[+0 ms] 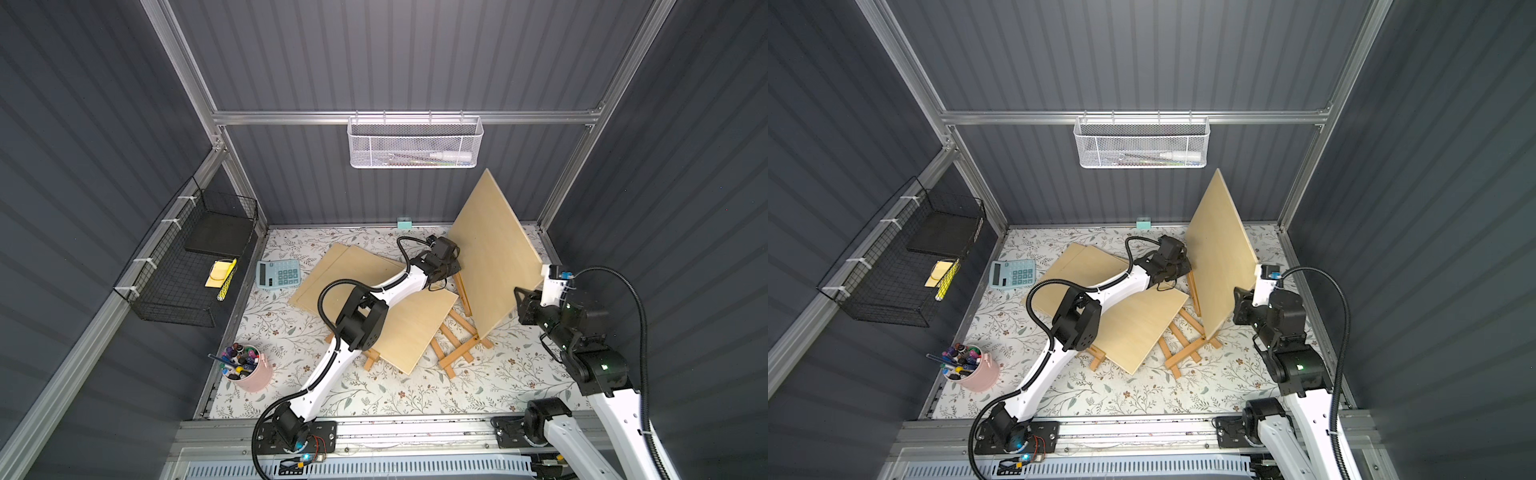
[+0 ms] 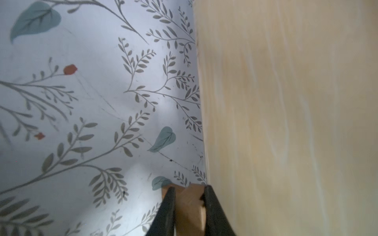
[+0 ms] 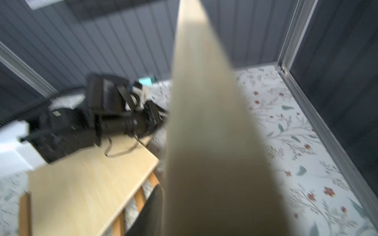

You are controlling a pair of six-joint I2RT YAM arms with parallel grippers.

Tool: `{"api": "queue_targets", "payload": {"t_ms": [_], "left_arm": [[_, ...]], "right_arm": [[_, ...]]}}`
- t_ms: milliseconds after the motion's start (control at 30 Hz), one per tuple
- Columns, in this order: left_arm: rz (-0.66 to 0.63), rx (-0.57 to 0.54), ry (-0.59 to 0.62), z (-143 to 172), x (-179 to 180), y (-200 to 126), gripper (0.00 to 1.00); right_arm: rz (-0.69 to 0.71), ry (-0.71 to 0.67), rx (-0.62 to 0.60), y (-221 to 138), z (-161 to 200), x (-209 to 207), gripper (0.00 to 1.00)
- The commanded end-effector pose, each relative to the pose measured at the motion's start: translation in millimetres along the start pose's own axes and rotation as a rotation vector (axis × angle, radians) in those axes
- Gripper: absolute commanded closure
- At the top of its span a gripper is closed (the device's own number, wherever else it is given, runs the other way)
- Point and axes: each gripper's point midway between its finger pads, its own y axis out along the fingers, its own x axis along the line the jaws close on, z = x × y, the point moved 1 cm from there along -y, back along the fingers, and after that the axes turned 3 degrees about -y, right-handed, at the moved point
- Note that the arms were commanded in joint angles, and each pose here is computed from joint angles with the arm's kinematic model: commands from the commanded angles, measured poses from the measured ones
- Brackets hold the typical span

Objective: Assemble the easel
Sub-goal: Move the easel to the center of the board.

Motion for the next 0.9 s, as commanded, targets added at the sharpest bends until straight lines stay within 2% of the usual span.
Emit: {"api": "queue_targets", "payload": {"t_ms": [0, 133, 333, 500, 600, 867], "left_arm": [[-0.108, -0.047, 0.038, -21, 27, -12, 1.00], [-0.103, -0.041, 0.016, -16, 29, -10, 1.00], [-0.092, -0.022, -0.057, -1, 33, -1, 1.00], [-0.098, -0.031, -0.058, 15, 24, 0, 1.00], [-0.099, -0.029, -0.074, 26, 20, 0, 1.00], [-0.106, -0.040, -0.092, 45, 16, -5, 1.00]], "right_arm": [[0.109, 0.020, 0.195, 8, 46, -19, 0.51], [0.162, 0.026, 0.202, 12, 43, -27, 0.37], [0.209, 0.009, 0.221, 16, 33, -32, 0.25], [0.311, -0.025, 0.232, 7, 17, -46, 0.08], [0.388, -0.022, 0.199, -7, 4, -56, 0.02], [0.540, -0.010, 0.019, -69, -54, -71, 0.01]]}}
